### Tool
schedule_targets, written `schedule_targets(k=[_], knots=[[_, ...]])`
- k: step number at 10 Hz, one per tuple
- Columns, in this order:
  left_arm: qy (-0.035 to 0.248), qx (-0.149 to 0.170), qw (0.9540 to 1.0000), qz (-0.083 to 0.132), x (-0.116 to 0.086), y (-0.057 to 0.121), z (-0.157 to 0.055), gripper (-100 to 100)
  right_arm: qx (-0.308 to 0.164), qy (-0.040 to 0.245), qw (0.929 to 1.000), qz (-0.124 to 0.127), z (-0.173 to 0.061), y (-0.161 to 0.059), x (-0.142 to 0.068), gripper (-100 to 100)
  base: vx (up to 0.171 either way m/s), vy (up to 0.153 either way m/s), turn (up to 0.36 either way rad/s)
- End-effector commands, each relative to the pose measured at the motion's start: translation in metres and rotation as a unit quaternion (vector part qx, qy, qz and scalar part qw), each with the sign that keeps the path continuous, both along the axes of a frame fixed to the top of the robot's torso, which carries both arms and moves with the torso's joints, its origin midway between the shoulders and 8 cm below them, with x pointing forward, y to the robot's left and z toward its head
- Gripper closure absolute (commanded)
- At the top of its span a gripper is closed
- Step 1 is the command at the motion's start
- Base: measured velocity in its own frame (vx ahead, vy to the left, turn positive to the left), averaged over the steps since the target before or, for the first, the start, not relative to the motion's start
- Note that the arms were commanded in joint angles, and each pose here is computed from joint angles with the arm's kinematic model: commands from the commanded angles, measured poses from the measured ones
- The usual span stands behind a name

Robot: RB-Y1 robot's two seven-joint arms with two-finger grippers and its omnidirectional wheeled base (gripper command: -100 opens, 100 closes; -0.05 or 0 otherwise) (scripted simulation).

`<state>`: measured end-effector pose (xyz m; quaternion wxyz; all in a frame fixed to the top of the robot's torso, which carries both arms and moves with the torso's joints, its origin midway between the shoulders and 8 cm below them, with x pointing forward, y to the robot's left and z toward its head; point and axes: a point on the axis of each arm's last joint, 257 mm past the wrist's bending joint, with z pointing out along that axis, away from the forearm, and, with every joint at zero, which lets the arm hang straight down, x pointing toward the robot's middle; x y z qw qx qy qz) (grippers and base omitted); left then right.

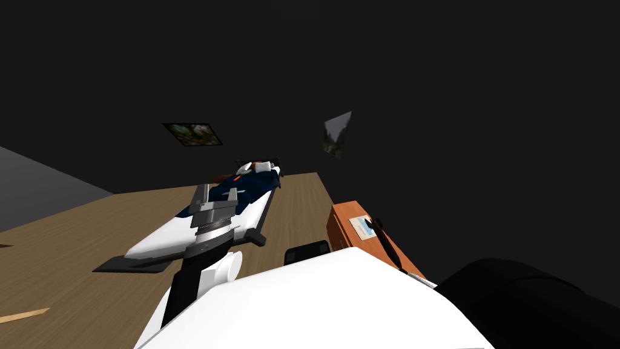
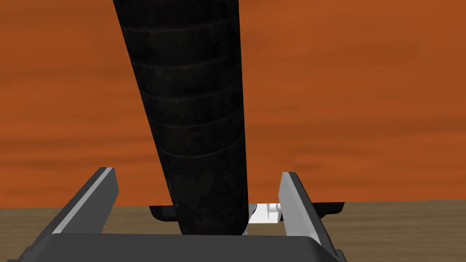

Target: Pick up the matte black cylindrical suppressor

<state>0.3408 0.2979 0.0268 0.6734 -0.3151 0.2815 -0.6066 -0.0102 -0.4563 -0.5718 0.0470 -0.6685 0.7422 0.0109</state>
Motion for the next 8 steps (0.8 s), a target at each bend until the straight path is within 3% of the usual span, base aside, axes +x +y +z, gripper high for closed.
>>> schedule_targets(k=[1,4,5,6,7,8], knots=[[0.000,0.000,1.0000,0.000,0.000,0.000,0.000,0,-0.010,0.010,0.9998,0.011,0.000,-0.011,-0.012,-100,0.054,-0.045,0.030],[0.000,0.000,1.0000,0.000,0.000,0.000,0.000,0,-0.038,0.038,0.9977,0.040,0.002,-0.038,-0.036,-100,0.030,-0.035,0.092],[0.000,0.000,1.0000,0.000,0.000,0.000,0.000,0,-0.034,0.033,0.9983,0.034,0.001,-0.033,-0.030,-100,0.012,-0.021,0.014],[0.000,0.000,1.0000,0.000,0.000,0.000,0.000,0,-0.035,0.034,0.9982,0.036,0.001,-0.034,-0.031,0,0.000,0.000,0.000],[0.000,0.000,1.0000,0.000,0.000,0.000,0.000,0,-0.034,0.033,0.9984,0.031,-0.007,-0.028,-0.034,-100,-0.003,-0.019,0.074],[0.000,0.000,1.0000,0.000,0.000,0.000,0.000,0,-0.034,0.033,0.9985,0.028,-0.012,-0.024,-0.036,-100,-0.010,-0.048,0.072]])
